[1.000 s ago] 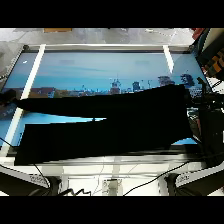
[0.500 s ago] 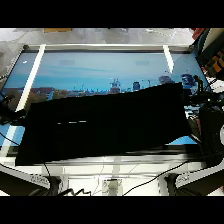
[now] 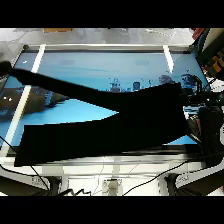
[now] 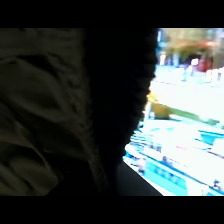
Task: Fold the clothes and pants, and hang the long-sleeved shirts on hangers.
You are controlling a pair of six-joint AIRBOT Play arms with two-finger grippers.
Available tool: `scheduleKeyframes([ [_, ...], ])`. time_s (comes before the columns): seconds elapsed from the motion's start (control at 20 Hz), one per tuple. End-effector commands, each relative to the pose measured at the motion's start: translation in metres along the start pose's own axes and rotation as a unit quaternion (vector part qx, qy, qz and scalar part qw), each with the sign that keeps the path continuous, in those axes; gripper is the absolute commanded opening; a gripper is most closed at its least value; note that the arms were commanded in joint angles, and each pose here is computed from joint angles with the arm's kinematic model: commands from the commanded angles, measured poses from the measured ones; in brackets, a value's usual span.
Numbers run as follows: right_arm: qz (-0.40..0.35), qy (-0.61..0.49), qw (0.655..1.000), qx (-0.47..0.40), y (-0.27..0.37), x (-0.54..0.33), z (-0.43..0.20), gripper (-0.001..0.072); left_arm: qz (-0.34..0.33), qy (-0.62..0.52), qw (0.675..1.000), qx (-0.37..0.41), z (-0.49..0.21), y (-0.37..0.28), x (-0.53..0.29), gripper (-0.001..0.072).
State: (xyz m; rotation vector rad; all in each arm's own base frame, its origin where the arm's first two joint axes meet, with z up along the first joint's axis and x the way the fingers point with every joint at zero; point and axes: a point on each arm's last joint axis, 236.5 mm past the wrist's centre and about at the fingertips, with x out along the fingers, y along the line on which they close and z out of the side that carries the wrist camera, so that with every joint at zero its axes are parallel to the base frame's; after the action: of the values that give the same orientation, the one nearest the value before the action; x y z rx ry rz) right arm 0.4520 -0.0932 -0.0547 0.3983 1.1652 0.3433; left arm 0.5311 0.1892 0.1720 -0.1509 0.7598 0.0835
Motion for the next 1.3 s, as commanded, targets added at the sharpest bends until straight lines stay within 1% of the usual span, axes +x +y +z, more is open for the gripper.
scheduleKeyframes([
  [0.0,0.009,0.012,1.000,0.003,0.004,0.000,-0.005,0.0027,0.062,-0.008,0.997,0.038,-0.002,0.018,-0.020,0.0007],
  [0.05,0.012,0.015,1.000,0.003,0.005,0.000,-0.007,0.0027,0.075,0.063,0.995,0.036,-0.045,0.033,-0.008,0.0007],
  [0.15,0.012,0.015,1.000,0.003,0.006,0.000,-0.007,0.0027,0.063,0.164,0.984,0.024,-0.119,0.045,0.018,0.0007],
  [0.3,0.005,0.006,1.000,0.003,0.002,0.000,-0.003,0.0027,0.048,0.245,0.968,0.005,-0.202,0.051,0.051,0.0008],
  [0.4,-0.003,-0.003,1.000,0.003,-0.001,0.000,0.002,0.0027,0.047,0.289,0.956,0.002,-0.242,0.055,0.066,0.0008],
  [0.55,-0.010,-0.012,1.000,0.003,-0.005,0.000,0.006,0.0027,0.042,0.314,0.948,-0.011,-0.264,0.056,0.080,0.0009],
  [0.8,-0.035,-0.043,0.998,0.013,-0.017,-0.001,0.020,0.0027,0.047,0.300,0.953,-0.009,-0.259,0.060,0.086,0.0010],
  [0.85,-0.036,-0.045,0.998,0.013,-0.017,-0.001,0.021,0.0027,0.048,0.300,0.953,-0.009,-0.259,0.060,0.086,0.0041],
  [0.9,-0.036,-0.044,0.998,0.013,-0.017,-0.001,0.021,0.0063,0.048,0.299,0.953,-0.009,-0.258,0.060,0.086,0.0249],
  [0.95,-0.036,-0.045,0.998,0.017,-0.017,-0.001,0.021,0.0267,0.048,0.299,0.953,-0.009,-0.258,0.060,0.086,0.0564],
  [1.0,-0.036,-0.045,0.998,0.028,-0.018,-0.002,0.021,0.0527,0.050,0.298,0.953,-0.016,-0.258,0.060,0.086,0.0710],
  [1.05,-0.038,-0.046,0.998,0.028,-0.017,-0.003,0.022,0.0588,0.051,0.300,0.952,-0.021,-0.257,0.059,0.084,0.0708],
  [1.15,-0.053,-0.053,0.996,0.046,-0.020,-0.016,0.029,0.0588,0.052,0.303,0.951,-0.021,-0.249,0.058,0.075,0.0708],
  [1.25,-0.092,-0.048,0.994,0.034,-0.023,-0.041,0.033,0.0586,0.081,0.298,0.951,0.005,-0.230,0.071,0.053,0.0701],
])
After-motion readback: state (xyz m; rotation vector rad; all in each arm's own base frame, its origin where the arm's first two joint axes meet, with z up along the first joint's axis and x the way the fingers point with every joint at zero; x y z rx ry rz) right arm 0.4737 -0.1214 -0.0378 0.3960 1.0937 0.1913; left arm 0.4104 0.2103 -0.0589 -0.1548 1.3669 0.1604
